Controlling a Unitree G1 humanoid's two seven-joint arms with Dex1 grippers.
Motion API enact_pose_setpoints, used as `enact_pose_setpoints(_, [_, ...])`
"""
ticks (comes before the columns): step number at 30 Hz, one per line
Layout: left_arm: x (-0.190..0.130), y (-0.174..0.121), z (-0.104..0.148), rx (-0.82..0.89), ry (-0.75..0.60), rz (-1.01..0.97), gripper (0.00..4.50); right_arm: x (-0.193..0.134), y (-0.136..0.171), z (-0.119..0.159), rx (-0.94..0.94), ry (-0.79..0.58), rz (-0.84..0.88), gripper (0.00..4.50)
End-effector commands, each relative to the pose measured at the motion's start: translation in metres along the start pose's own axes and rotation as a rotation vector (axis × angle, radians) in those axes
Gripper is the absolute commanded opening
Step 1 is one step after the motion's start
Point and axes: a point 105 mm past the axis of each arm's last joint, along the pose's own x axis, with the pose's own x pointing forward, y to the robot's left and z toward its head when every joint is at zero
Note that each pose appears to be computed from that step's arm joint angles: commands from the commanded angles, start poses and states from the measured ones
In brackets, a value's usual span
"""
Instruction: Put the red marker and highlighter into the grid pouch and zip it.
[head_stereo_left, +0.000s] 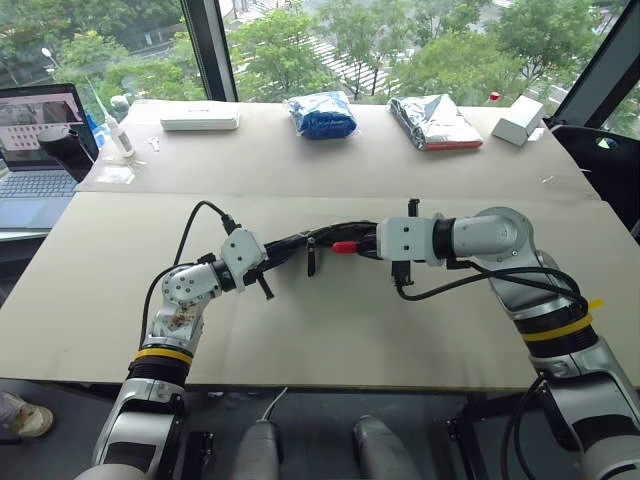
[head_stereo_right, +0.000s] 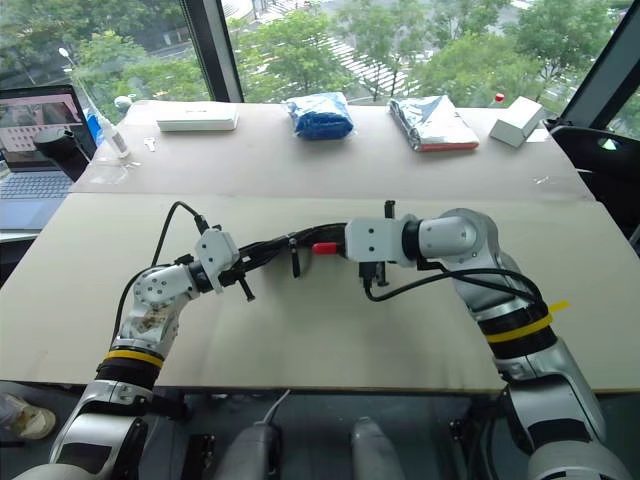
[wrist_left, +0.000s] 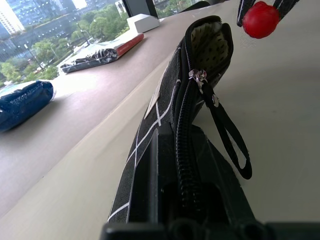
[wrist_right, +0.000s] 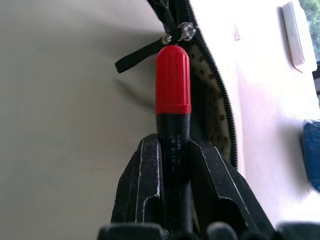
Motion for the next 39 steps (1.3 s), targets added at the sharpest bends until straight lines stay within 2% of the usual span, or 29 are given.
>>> enact_pose_setpoints(1, [0.001, 0.007, 0.011, 0.02, -0.033, 0.012, 0.0, -0.006, -0.018, 0.002, -0.02, 0.026, -0.054, 0.39])
enact_pose_setpoints(6, [0.0, 0.006, 0.011, 0.019, -0.031, 0.011, 0.0, -0.003, -0.023, -0.004, -0.036, 0.09, -0.058, 0.39])
enact_pose_setpoints(14, [0.002, 0.007, 0.013, 0.018, -0.038, 0.014, 0.0, 0.03, -0.013, 0.002, -0.133, 0.13, -0.015, 0.39])
enact_pose_setpoints(19, [0.001, 0.007, 0.013, 0.017, -0.04, 0.022, 0.0, 0.048, -0.017, 0.003, -0.182, 0.155, -0.035, 0.39])
enact_pose_setpoints(23, [0.001, 0.007, 0.013, 0.017, -0.039, 0.026, 0.0, 0.064, -0.023, 0.018, -0.217, 0.109, -0.076, 0.39])
enact_pose_setpoints(27, [0.0, 0.007, 0.014, 0.017, -0.038, 0.03, 0.0, 0.077, -0.012, 0.033, -0.252, 0.027, -0.051, 0.39])
enact_pose_setpoints(32, [-0.001, 0.008, 0.013, 0.017, -0.035, 0.031, 0.0, 0.084, -0.002, 0.039, -0.296, -0.024, -0.038, 0.39])
enact_pose_setpoints(37, [-0.002, 0.008, 0.013, 0.017, -0.033, 0.034, 0.0, 0.08, -0.006, 0.032, -0.238, -0.028, -0.057, 0.39])
enact_pose_setpoints(39, [-0.002, 0.008, 0.013, 0.018, -0.032, 0.035, 0.0, 0.077, -0.009, 0.032, -0.196, -0.042, -0.069, 1.39])
